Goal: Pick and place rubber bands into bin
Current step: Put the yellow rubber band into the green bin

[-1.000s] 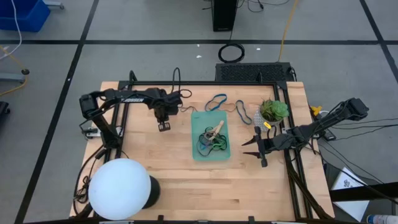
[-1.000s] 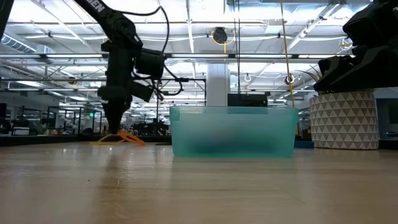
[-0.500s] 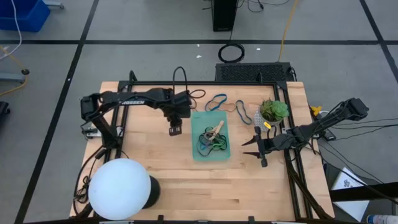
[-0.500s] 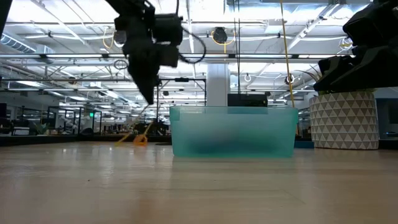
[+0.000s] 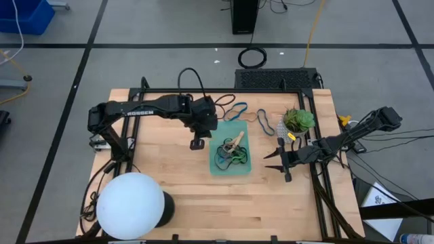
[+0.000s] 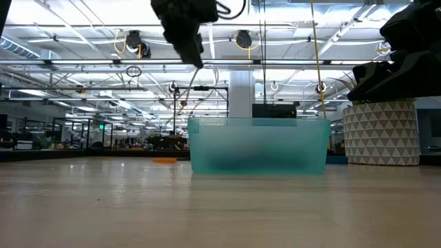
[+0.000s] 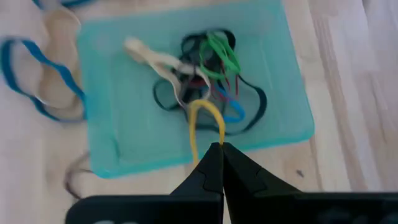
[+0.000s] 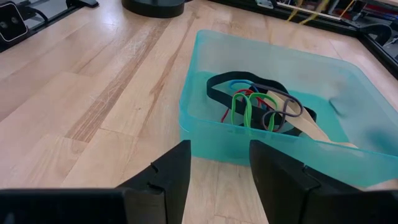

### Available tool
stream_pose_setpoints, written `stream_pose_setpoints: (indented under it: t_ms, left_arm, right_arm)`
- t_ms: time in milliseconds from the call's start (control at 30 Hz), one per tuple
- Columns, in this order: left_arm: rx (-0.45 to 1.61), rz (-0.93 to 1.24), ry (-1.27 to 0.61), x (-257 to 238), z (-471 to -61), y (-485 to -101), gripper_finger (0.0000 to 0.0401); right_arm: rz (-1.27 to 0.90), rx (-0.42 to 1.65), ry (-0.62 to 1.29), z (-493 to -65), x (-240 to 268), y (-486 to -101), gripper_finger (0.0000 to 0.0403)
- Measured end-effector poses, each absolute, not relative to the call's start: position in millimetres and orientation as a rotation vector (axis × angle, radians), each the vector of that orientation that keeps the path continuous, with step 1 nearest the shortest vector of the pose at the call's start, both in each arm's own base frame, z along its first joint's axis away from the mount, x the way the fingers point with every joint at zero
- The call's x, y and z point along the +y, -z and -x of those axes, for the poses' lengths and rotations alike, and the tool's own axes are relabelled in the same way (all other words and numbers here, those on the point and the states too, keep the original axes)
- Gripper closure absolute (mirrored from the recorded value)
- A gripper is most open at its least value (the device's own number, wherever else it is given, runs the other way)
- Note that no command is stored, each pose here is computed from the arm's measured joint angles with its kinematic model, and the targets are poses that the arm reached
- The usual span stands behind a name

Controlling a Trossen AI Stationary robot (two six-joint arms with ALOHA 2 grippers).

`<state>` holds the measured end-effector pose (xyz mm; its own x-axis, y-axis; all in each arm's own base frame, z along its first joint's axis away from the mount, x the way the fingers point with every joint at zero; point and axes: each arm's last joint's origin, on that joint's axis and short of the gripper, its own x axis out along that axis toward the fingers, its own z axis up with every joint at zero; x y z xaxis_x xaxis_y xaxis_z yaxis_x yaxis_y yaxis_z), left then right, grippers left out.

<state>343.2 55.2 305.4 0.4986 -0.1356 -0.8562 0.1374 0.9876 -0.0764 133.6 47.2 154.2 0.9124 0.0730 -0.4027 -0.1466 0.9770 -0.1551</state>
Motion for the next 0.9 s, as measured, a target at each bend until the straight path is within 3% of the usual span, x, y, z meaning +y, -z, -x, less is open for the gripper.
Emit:
stream_pose_setpoints:
  t_ms: [533, 900]
  left_arm:
    - [0.717, -0.231, 0.083, 38, -371, -339, 0.0399]
    - [0.794, -0.189, 0.073, 37, -369, -299, 0.0399]
  right_arm:
    - [0.184, 0.407, -0.114, -134, 47, -154, 0.0245]
    - [0.184, 0.407, -0.114, -134, 47, -154, 0.0245]
